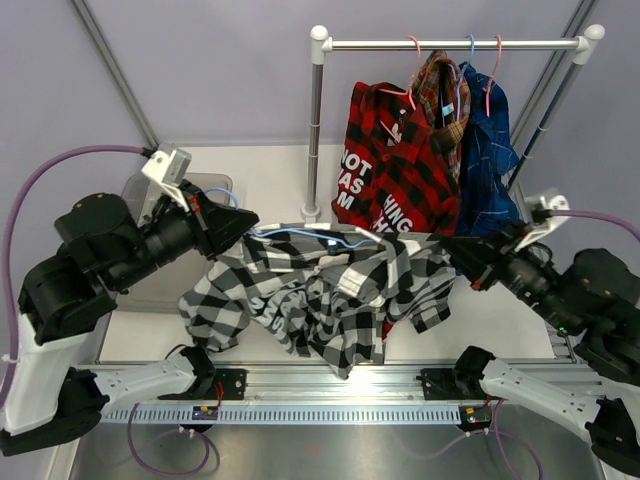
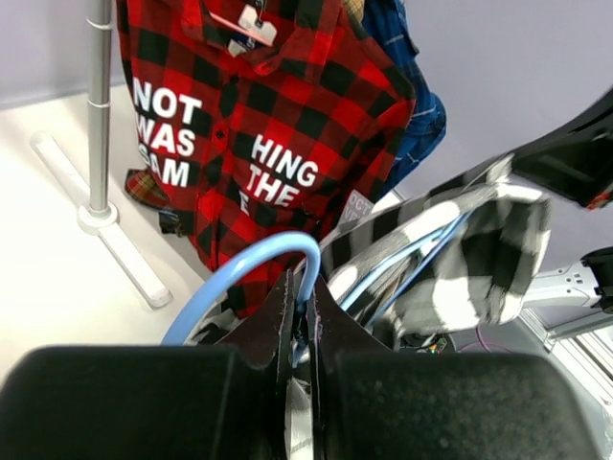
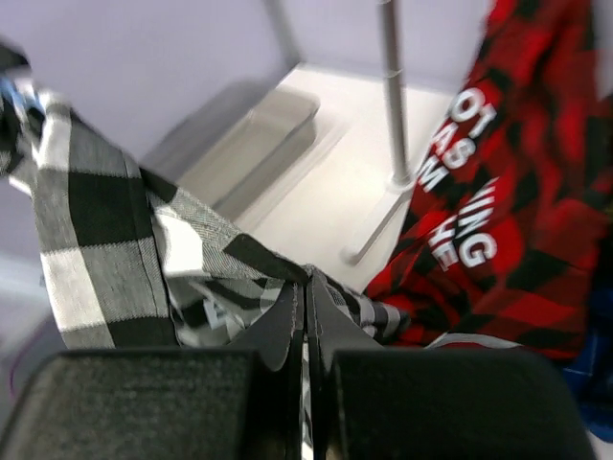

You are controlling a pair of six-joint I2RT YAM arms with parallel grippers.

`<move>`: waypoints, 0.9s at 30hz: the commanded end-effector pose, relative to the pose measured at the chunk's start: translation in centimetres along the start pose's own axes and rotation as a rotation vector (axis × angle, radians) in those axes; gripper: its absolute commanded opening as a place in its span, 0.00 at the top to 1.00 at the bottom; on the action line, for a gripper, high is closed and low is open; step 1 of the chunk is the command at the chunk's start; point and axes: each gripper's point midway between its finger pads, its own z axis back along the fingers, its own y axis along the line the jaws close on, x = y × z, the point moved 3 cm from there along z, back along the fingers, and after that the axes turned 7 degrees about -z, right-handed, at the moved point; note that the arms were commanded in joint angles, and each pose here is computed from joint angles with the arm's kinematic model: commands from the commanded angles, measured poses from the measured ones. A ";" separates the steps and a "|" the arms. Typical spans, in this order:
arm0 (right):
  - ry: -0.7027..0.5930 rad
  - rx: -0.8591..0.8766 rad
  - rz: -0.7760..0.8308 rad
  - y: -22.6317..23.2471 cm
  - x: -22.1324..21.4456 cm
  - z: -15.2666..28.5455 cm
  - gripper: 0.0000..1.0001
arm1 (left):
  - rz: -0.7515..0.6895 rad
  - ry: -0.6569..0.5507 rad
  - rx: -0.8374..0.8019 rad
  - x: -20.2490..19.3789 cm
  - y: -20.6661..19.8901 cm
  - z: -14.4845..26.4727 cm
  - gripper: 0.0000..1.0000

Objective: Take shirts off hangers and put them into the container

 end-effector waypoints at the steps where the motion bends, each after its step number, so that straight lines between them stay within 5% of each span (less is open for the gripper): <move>1: -0.291 -0.370 -0.139 -5.2 4.6 3.6 1.00 | -0.031 -0.023 0.092 0.5 1.4 -0.3 1.00; 8: -0.136 -0.588 -0.179 -7.7 0.1 0.2 1.00 | -0.050 -0.177 -0.220 2.7 -3.1 1.9 1.00; 16: 0.177 -0.441 -0.215 -5.8 -8.8 -8.1 1.00 | -0.059 -0.288 -0.445 4.8 -6.3 5.5 1.00; 21: 0.266 -0.240 -0.278 -2.4 -10.6 -10.4 1.00 | -0.040 -0.293 -0.434 5.0 -6.3 5.0 1.00; 27: 0.240 -0.308 -0.202 -3.3 -8.5 -7.0 1.00 | -0.059 -0.181 -0.339 3.5 -5.0 1.0 1.00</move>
